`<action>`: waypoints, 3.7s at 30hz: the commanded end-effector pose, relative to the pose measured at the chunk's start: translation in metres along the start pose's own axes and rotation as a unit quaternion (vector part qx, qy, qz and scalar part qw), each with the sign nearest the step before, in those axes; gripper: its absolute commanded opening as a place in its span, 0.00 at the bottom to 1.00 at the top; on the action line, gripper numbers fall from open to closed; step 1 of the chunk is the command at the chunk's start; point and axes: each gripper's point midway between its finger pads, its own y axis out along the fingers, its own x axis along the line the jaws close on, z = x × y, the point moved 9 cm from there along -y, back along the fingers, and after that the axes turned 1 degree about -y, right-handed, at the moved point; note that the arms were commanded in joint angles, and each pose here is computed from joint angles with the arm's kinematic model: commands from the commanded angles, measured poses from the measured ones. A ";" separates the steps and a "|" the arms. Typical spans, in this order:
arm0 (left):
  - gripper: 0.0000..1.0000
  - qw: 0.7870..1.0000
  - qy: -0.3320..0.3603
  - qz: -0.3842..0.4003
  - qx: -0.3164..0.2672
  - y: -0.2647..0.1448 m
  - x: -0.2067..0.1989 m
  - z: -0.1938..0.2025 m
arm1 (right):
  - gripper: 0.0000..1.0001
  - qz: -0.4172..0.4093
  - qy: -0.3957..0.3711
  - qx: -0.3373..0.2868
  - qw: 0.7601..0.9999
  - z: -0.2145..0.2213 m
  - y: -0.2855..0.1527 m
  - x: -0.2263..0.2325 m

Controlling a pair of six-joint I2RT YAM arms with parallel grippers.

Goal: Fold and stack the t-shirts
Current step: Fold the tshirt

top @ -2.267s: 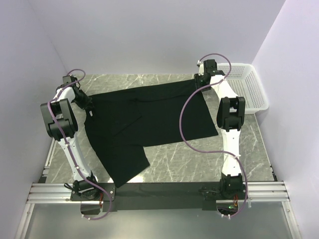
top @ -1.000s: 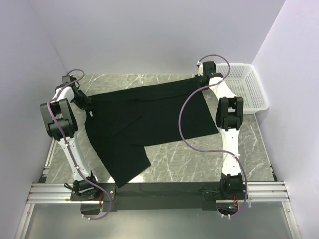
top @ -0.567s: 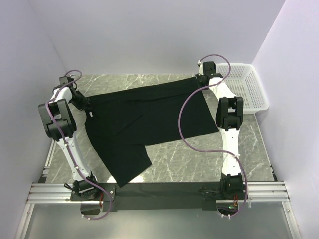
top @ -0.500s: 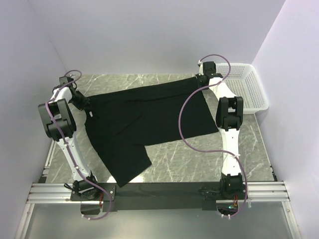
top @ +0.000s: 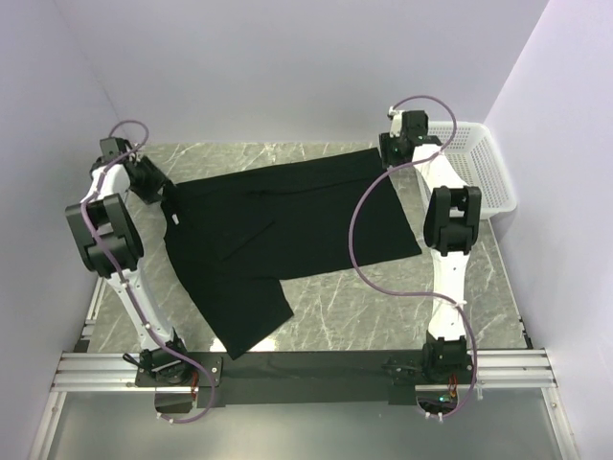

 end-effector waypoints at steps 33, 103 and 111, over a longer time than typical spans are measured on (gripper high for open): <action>0.63 0.964 -0.154 -0.186 0.107 -0.127 0.050 0.246 | 0.61 -0.318 -0.432 -0.023 0.844 0.161 -0.199 0.017; 0.01 0.969 -0.113 -0.204 0.074 -0.122 0.075 0.233 | 0.00 -0.298 -0.513 0.086 0.800 0.194 -0.158 -0.019; 0.01 0.975 -0.123 -0.172 0.071 -0.140 0.073 0.224 | 0.00 -0.289 -0.463 0.032 0.837 0.169 -0.186 -0.019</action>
